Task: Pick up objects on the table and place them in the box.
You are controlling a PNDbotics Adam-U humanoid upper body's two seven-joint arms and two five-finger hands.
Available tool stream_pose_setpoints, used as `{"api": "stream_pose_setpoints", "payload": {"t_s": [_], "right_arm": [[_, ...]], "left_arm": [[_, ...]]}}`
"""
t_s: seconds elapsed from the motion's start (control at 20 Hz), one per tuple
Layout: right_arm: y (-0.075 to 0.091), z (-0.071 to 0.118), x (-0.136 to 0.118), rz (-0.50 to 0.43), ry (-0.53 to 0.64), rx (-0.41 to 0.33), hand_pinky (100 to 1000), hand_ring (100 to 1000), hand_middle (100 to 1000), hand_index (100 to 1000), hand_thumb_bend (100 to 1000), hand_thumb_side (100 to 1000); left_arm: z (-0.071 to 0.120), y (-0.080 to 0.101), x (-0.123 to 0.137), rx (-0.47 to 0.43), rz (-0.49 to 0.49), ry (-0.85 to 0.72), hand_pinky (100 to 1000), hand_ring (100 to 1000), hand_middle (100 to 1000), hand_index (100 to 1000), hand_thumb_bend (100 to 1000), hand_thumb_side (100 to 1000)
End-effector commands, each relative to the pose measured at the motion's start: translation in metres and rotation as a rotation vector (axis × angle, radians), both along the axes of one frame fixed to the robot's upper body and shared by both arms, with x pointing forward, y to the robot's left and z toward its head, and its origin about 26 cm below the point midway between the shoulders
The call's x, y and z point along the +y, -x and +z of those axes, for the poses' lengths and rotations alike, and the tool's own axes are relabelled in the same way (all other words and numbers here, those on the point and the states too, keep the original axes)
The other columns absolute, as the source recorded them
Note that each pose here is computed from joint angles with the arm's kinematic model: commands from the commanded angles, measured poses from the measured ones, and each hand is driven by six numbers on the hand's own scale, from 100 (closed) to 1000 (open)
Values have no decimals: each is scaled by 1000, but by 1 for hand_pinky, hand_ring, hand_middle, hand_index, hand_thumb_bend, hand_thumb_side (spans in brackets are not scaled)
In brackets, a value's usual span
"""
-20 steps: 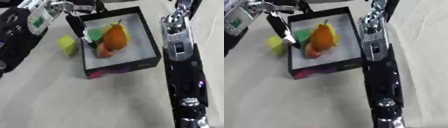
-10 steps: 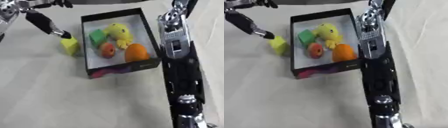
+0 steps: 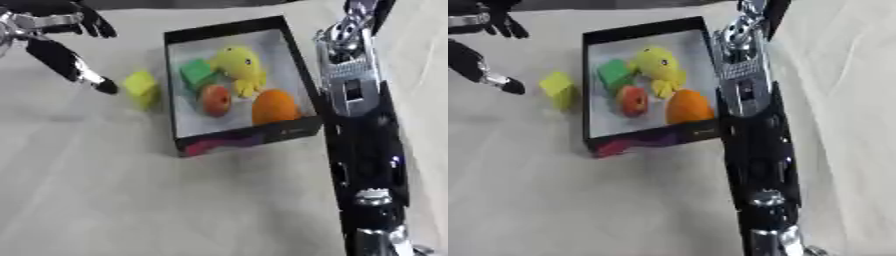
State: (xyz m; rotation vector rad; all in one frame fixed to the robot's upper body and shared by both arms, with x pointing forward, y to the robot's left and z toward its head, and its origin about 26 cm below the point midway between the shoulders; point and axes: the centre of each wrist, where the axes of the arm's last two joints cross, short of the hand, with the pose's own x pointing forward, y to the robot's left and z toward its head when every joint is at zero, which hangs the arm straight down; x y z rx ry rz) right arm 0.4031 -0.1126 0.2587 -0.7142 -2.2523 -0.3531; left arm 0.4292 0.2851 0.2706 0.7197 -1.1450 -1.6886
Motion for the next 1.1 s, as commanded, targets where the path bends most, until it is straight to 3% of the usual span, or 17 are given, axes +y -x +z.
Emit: {"api": "stream_pose_setpoints", "payload": {"t_s": [0.05, 0.4, 0.7, 1.1], "right_arm": [[2, 7, 0, 6, -5, -26, 905, 773, 792, 887, 100, 605], [1, 6, -2, 6, -10, -21, 906, 773, 792, 887, 100, 609], [1, 4, -5, 6, -17, -21, 907, 773, 792, 888, 100, 613], [3, 1, -5, 14, -22, -23, 908, 773, 792, 888, 100, 617]], "left_arm": [[12, -9, 1, 22, 52, 0, 818, 808, 736, 824, 899, 660], [8, -28, -9, 41, 105, 19, 808, 794, 704, 797, 937, 746], [-1, -32, -18, 72, 106, 11, 809, 792, 694, 788, 973, 729], [-10, -35, -35, 39, 99, -47, 807, 787, 681, 774, 924, 660]]}}
